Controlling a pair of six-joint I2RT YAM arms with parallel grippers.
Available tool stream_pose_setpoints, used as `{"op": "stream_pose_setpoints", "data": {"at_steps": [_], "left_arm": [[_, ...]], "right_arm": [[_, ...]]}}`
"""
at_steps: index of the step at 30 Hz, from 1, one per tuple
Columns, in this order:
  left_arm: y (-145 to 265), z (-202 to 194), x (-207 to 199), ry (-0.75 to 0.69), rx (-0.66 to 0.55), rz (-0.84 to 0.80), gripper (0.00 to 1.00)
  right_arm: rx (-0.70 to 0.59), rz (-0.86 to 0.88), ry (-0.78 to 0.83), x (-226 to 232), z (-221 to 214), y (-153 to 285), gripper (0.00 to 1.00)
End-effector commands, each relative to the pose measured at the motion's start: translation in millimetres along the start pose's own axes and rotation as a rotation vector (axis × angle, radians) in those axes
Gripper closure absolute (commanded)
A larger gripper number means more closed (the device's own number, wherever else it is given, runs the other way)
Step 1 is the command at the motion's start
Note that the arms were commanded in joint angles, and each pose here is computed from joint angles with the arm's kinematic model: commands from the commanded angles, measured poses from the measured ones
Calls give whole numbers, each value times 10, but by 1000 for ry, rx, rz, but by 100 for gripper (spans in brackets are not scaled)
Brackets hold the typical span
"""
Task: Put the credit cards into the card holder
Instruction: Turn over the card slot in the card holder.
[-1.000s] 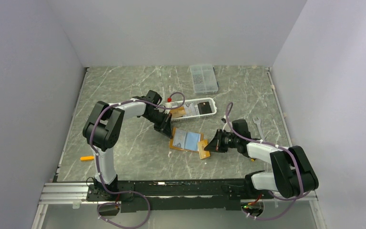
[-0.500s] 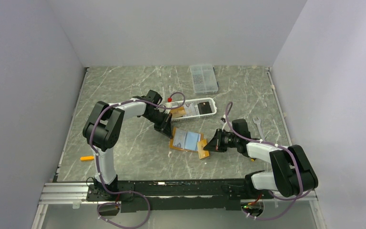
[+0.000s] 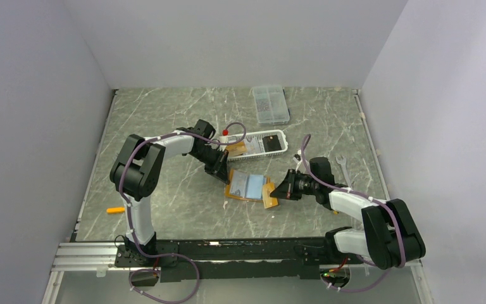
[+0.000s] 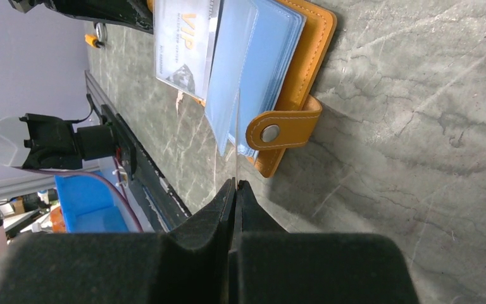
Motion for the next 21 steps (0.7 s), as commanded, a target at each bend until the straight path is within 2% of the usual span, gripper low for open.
{"op": "stream_pose_setpoints", "data": {"at_steps": [1,13,21], "left_arm": [[126,157,-144,-91,-52,3,100],[104,149,-135,-77,-56,-37,100],[171,196,-172,-83,-93,-121,88]], "right_arm": [[-22,60,51,135,98,24,100],[-34,138,57,305,219,-61,100],[-24,154,58,357,233,-118,100]]}}
Point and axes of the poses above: each gripper's point midway between its finger pads, its own y axis back along the fingers, its own x axis along the line the jaws close on, z = x × y, the point moved 9 cm from there along y, back along the fingers, and after that the axes turned 8 degrees about -y, right-handed, at the moved point
